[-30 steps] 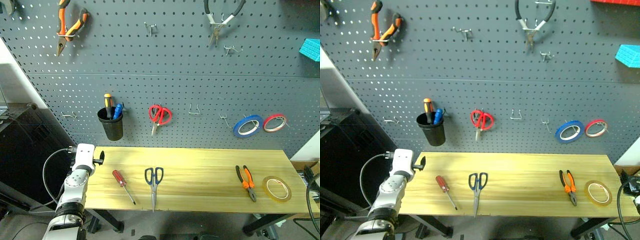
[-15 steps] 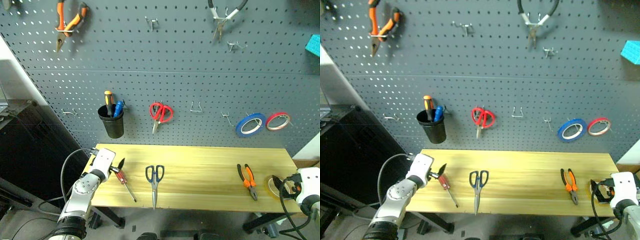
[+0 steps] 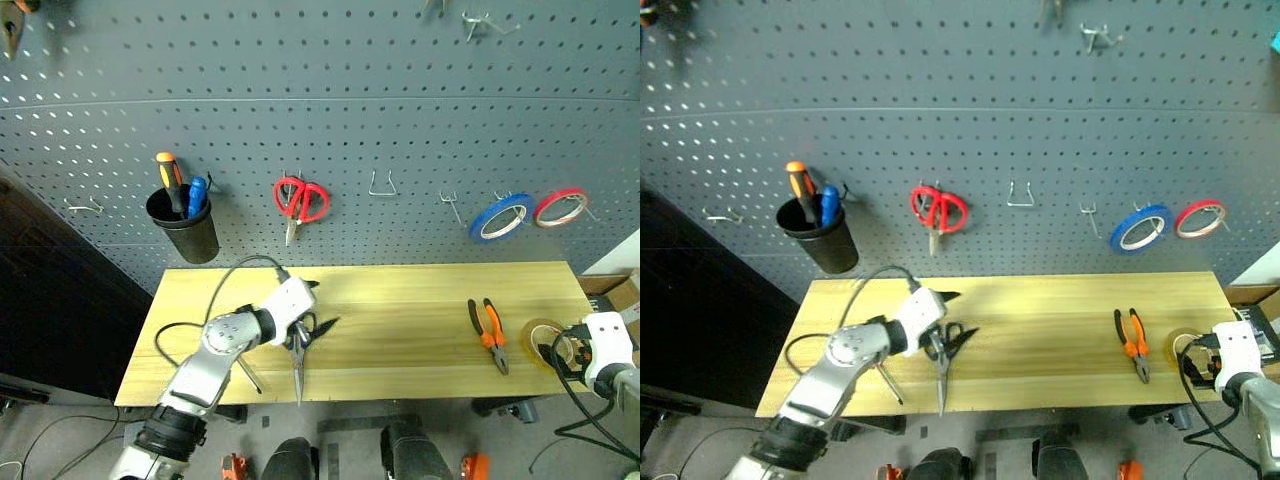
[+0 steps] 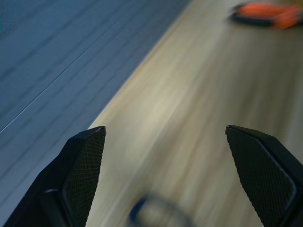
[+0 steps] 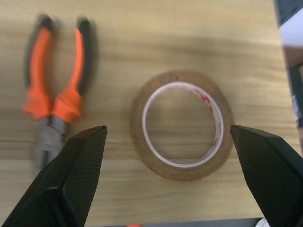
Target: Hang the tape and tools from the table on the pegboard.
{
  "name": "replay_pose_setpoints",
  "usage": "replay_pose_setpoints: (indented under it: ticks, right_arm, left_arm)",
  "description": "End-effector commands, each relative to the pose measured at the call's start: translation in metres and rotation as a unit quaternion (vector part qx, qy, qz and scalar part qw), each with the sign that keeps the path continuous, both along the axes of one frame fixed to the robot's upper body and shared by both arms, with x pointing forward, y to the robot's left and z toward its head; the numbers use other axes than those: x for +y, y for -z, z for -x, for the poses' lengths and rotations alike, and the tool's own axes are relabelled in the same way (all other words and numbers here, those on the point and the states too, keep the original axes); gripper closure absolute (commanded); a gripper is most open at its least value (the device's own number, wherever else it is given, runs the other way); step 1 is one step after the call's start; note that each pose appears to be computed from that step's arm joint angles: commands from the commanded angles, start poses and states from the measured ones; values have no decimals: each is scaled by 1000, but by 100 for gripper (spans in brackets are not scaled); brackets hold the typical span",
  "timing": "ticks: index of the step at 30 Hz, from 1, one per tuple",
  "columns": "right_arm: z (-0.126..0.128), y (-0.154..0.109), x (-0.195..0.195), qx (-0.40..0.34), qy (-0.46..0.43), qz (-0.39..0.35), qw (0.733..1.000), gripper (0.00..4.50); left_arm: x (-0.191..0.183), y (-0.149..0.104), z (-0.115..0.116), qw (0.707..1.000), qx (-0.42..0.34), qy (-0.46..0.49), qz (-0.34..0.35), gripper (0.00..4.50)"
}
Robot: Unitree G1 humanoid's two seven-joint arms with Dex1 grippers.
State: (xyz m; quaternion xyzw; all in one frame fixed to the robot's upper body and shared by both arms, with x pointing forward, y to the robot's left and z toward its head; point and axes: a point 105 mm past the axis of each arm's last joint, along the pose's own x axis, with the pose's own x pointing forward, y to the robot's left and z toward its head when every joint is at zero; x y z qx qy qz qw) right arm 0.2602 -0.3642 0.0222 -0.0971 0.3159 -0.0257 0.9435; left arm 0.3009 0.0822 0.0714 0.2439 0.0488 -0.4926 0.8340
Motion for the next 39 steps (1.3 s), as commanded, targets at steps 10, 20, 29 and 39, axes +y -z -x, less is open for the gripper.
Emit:
replay_pose_setpoints:
  ticks: [10,20,29,39]
  right_arm:
    - [-34,9,3,49,-27,-56,997,0]
    - [-27,30,-6,110,-2,-79,991,0]
    - [-20,50,2,136,-16,-26,990,270]
    - [-11,41,14,94,-21,14,995,405]
  left_arm:
    - [-50,-39,50,974,-29,225,-28,21]
    - [-46,-43,48,971,-47,231,-39,21]
    - [-47,-42,57,973,22,230,-6,17]
    - [-54,-38,64,972,47,230,3,17]
